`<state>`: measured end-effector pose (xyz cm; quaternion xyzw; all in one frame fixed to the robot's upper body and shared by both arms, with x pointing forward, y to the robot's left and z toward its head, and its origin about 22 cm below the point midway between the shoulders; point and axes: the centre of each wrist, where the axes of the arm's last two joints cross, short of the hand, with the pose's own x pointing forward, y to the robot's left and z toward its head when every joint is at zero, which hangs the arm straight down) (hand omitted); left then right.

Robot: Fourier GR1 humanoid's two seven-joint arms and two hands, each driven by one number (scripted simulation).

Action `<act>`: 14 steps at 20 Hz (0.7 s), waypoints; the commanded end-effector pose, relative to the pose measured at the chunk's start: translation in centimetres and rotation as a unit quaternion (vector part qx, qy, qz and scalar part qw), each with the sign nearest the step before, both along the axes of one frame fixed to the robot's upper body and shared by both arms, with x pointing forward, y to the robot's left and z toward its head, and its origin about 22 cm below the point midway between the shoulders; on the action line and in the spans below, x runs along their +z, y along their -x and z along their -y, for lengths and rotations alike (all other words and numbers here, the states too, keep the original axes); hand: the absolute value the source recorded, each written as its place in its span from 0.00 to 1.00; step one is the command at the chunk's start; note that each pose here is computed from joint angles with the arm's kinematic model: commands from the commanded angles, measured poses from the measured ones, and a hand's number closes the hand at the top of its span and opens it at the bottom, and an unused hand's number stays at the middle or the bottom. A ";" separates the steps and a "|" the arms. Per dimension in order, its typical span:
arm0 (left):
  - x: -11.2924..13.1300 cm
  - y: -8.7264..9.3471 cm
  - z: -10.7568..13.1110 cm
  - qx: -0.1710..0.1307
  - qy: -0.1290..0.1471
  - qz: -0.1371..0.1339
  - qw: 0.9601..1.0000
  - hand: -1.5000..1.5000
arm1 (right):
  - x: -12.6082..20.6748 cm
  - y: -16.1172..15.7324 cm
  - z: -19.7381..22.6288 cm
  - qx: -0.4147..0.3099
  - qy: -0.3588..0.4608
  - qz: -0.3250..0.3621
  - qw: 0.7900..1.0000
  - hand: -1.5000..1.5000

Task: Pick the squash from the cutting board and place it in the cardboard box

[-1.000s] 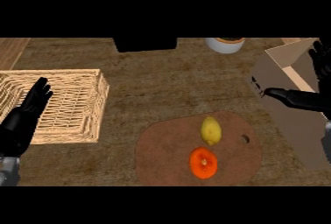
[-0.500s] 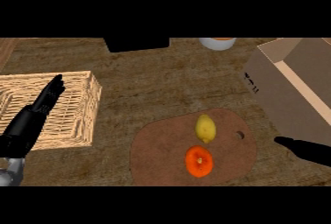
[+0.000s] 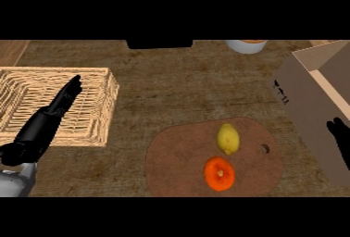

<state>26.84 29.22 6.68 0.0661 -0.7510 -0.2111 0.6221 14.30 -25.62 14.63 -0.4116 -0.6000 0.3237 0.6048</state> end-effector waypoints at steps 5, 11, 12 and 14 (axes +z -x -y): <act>0.9 -1.4 2.5 -0.043 -0.002 0.009 0.999 0.50 | 2.2 2.4 -4.4 -0.007 0.096 -0.137 0.986 0.00; -0.2 -1.8 3.0 -0.043 -0.003 0.016 0.999 0.50 | 1.9 0.7 -7.2 -0.050 0.134 -0.189 0.972 0.00; 0.6 -2.0 2.6 -0.045 0.000 0.006 0.999 0.50 | 1.8 0.8 -7.6 -0.048 0.135 -0.199 0.969 0.00; 0.7 -2.0 3.3 -0.037 -0.002 0.009 0.999 0.50 | 1.2 0.8 -8.5 -0.048 0.134 -0.218 0.966 0.00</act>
